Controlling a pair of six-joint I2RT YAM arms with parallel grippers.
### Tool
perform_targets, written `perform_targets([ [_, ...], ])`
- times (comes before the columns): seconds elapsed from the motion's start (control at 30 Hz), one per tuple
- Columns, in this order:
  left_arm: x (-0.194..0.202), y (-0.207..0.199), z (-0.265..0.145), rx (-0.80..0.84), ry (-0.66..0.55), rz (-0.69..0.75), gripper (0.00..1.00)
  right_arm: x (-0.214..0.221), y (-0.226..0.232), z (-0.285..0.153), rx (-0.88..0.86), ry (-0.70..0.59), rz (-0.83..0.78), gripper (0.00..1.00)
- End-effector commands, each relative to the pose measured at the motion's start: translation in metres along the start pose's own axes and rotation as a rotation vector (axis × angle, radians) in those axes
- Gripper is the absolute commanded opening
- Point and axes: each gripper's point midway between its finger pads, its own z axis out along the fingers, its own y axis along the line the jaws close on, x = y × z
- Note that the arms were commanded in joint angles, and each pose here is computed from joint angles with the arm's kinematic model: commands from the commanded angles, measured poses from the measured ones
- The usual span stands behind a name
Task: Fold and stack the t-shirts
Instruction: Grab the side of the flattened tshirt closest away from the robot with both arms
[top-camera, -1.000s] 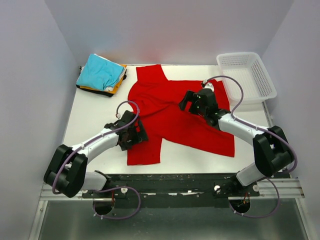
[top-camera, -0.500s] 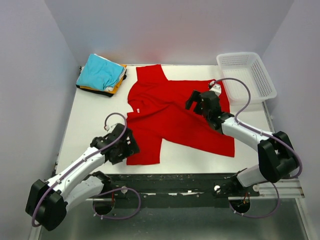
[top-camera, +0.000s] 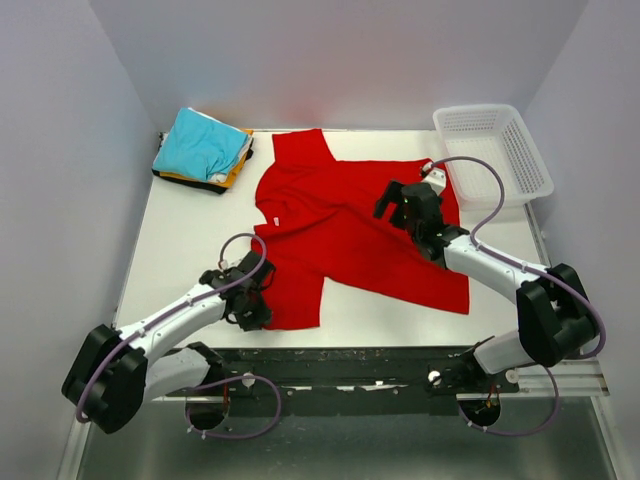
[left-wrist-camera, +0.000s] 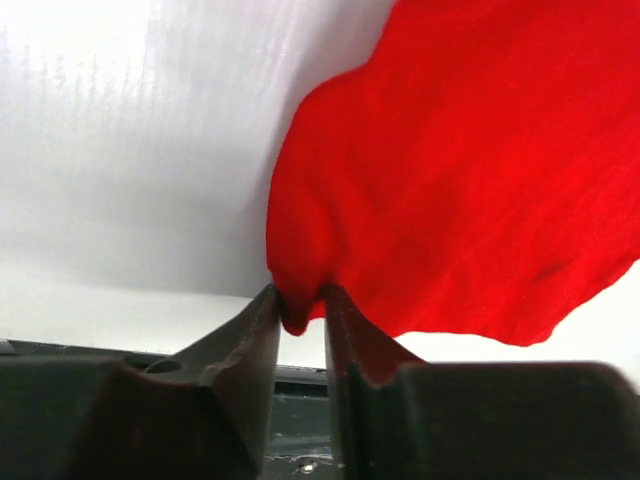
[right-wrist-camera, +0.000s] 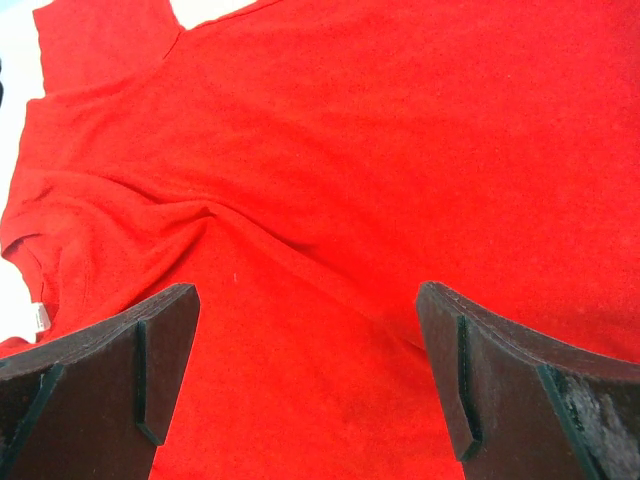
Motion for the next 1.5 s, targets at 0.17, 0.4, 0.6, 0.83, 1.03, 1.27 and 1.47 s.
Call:
perform_targets([
  [0.17,-0.005,-0.012,0.005,-0.027,-0.002,0.053,0.0,0.001,-0.014,-0.002,0.063,-0.001,-0.01,1.0],
  [0.4,-0.018,-0.038,0.006,0.113,-0.077,0.137,0.0,0.0,-0.054,-0.033,0.244,0.002,0.029,1.0],
  [0.6,-0.023,-0.056,-0.002,0.259,-0.136,0.199,0.0,0.032,-0.127,-0.1,0.514,0.09,0.062,1.0],
  [0.83,-0.021,-0.054,-0.001,0.292,-0.158,0.218,0.0,0.089,-0.17,-0.152,0.674,0.214,0.264,1.0],
  [1.03,-0.022,-0.051,0.0,0.273,-0.161,0.218,0.0,0.108,-0.178,-0.148,0.705,0.229,0.304,0.97],
  [1.27,-0.023,-0.051,0.001,0.264,-0.158,0.221,0.0,0.128,-0.199,-0.156,0.789,0.197,0.384,0.9],
  [1.47,-0.022,-0.049,0.002,0.251,-0.151,0.209,0.0,0.138,-0.199,-0.145,0.73,0.137,0.511,0.77],
])
